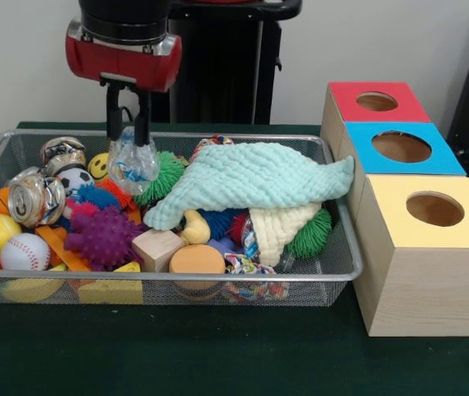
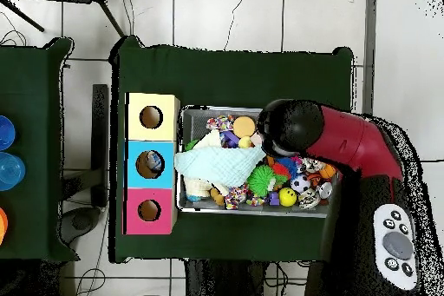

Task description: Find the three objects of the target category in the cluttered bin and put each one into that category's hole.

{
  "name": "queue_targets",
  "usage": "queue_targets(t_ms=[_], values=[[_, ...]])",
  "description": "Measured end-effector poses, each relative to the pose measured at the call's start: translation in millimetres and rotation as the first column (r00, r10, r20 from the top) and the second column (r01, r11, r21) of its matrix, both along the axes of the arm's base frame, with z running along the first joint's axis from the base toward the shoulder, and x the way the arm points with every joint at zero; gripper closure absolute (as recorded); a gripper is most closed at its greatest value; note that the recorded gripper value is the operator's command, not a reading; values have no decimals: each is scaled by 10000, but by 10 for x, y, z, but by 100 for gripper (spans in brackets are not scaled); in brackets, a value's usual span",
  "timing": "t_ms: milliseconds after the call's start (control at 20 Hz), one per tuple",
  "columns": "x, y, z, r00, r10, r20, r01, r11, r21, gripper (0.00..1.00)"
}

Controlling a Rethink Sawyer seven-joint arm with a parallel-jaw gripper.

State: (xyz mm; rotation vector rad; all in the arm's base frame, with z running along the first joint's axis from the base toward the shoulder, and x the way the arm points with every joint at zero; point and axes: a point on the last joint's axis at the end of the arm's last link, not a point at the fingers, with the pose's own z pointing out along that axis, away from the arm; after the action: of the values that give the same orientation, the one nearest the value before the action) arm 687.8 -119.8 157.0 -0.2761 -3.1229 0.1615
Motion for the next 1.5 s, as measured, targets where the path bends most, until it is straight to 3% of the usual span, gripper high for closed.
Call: queue_targets(t_ms=[550,800,1100,1500], values=[[-18,50,99,9995,-307,52,307,9995,27,100],[-113,67,80,9985,-534,-117,535,9985,128,100],[-323,266,13,9962,-680,-547,694,9973,233,100],[-403,670,-27,9959,-460,-785,489,9982,351,100]])
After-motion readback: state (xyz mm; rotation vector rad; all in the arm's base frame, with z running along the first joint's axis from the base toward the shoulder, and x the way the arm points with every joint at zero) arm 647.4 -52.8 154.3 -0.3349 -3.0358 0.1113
